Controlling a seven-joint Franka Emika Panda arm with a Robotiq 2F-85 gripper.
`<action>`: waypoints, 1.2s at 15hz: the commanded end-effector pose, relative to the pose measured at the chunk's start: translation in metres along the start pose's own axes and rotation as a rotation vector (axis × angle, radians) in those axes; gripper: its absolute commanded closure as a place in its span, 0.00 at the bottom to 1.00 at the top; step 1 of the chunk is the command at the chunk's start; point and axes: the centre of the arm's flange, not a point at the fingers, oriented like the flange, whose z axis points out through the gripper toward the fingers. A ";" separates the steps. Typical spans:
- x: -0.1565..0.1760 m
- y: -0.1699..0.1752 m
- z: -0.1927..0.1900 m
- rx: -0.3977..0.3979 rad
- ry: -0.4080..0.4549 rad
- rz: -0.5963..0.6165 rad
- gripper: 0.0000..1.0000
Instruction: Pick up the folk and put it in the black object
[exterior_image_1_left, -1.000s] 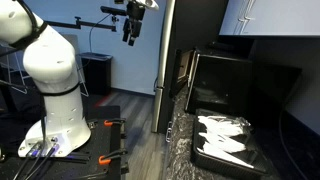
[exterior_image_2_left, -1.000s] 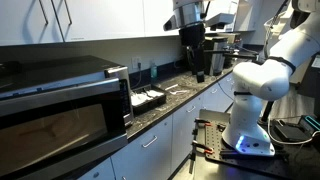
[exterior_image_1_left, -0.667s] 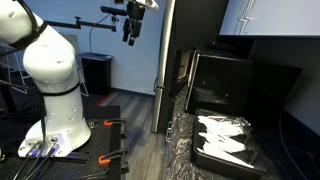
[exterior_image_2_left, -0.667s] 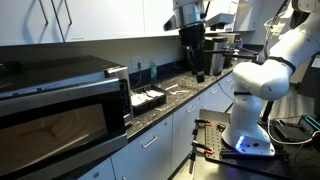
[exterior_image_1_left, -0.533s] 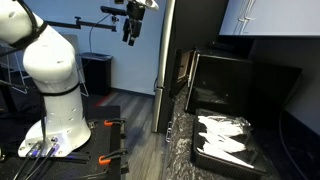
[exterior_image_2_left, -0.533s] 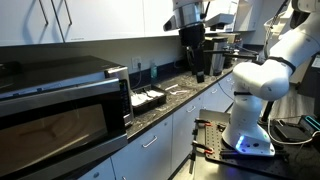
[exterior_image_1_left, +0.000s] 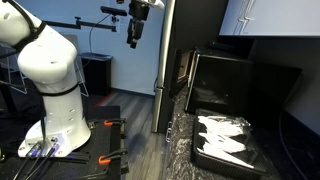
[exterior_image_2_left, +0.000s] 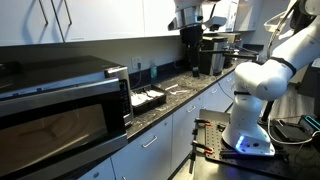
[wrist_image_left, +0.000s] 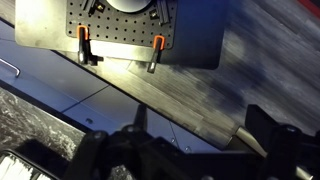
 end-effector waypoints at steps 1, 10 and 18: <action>-0.022 0.036 0.008 -0.021 0.034 -0.009 0.00; -0.046 0.081 0.027 0.015 -0.046 -0.098 0.00; -0.043 0.087 0.031 0.006 -0.052 -0.103 0.00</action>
